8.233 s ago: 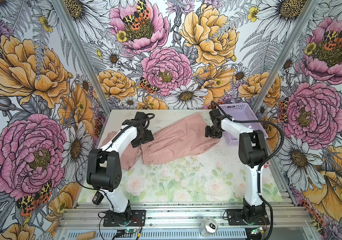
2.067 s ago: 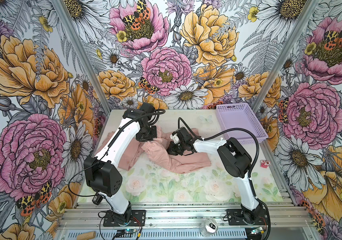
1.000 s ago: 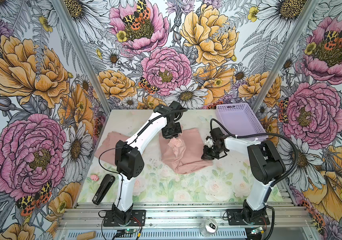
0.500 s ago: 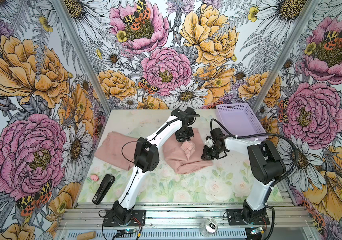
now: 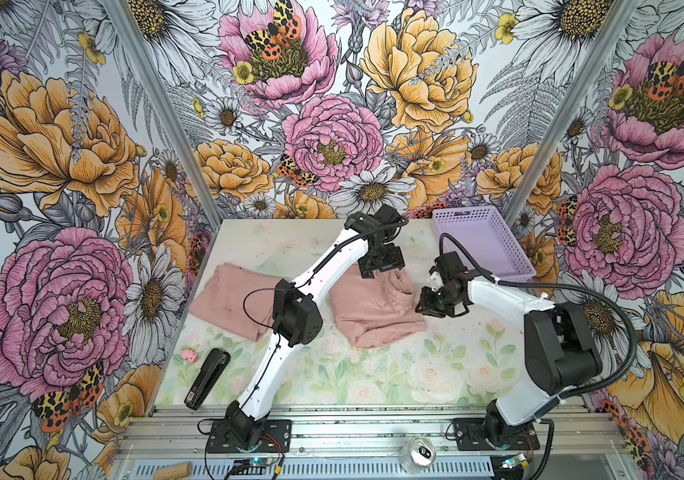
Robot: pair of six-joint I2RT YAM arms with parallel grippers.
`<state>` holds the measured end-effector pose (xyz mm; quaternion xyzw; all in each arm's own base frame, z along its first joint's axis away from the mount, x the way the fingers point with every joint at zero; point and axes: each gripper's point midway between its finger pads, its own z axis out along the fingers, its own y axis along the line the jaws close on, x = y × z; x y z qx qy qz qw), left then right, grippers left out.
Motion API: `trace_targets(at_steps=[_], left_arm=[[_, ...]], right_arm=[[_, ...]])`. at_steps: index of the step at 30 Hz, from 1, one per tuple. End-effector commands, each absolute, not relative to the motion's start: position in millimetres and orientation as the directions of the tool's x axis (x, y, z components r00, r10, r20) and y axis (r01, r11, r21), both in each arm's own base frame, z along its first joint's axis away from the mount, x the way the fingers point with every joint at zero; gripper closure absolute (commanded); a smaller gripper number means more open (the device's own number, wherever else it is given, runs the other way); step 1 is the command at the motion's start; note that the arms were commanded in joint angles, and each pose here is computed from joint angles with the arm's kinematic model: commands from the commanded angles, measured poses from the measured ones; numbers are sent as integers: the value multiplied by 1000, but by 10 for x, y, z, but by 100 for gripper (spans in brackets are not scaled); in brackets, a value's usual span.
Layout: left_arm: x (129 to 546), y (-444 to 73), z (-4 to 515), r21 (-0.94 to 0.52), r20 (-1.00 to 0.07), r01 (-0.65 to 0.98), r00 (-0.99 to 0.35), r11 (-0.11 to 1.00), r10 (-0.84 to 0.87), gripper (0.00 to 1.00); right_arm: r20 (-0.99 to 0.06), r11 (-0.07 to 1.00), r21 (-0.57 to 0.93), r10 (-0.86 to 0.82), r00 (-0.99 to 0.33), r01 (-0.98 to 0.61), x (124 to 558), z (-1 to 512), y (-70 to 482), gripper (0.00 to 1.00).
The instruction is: Fold and stack the mixed laundry pile
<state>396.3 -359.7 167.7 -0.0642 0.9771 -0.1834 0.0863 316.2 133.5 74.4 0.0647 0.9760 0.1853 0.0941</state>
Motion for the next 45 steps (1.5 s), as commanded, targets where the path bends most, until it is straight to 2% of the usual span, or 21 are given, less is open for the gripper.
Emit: trace_targets(at_steps=[1, 4, 8, 14, 19, 27, 33, 37, 45], left_arm=[[3954, -3355, 2106, -378, -229, -87, -956, 922, -184, 14], [3928, -3027, 2029, -307, -235, -116, -953, 945, -193, 13], [3926, -2663, 1937, -273, -240, -157, -944, 949, -226, 12], [3889, -2279, 1759, -273, -231, -213, -932, 938, -279, 12], [3800, -2076, 1570, -261, -210, -241, -931, 935, -298, 12], [3705, -1932, 1408, -257, -191, -266, -928, 929, -319, 12], [3695, -1931, 1359, -255, -187, -265, -930, 930, -316, 12], [3704, -1951, 1340, -253, -190, -253, -933, 934, -305, 12], [3773, -1990, 1108, -224, -187, -206, -950, 952, -250, 12]], right_arm=[[-246, 962, 244, 182, -952, 121, 3136, 1085, 1054, 66], [-294, 948, 311, 155, -943, 59, 3197, 1349, 1229, 60], [-341, 938, 335, 38, -939, -84, 3363, 1487, 1697, 53], [-379, 929, 310, -73, -923, -201, 3711, 1468, 2157, 47], [-351, 935, 284, -105, -930, -212, 3881, 1254, 2277, 47], [-320, 921, 312, -128, -939, -232, 3864, 1108, 2398, 61], [-303, 932, 289, -126, -945, -217, 3836, 1016, 2325, 87], [-287, 946, 273, -92, -953, -174, 3825, 942, 2105, 98], [-269, 952, 287, -24, -963, -105, 3940, 730, 1696, 100]])
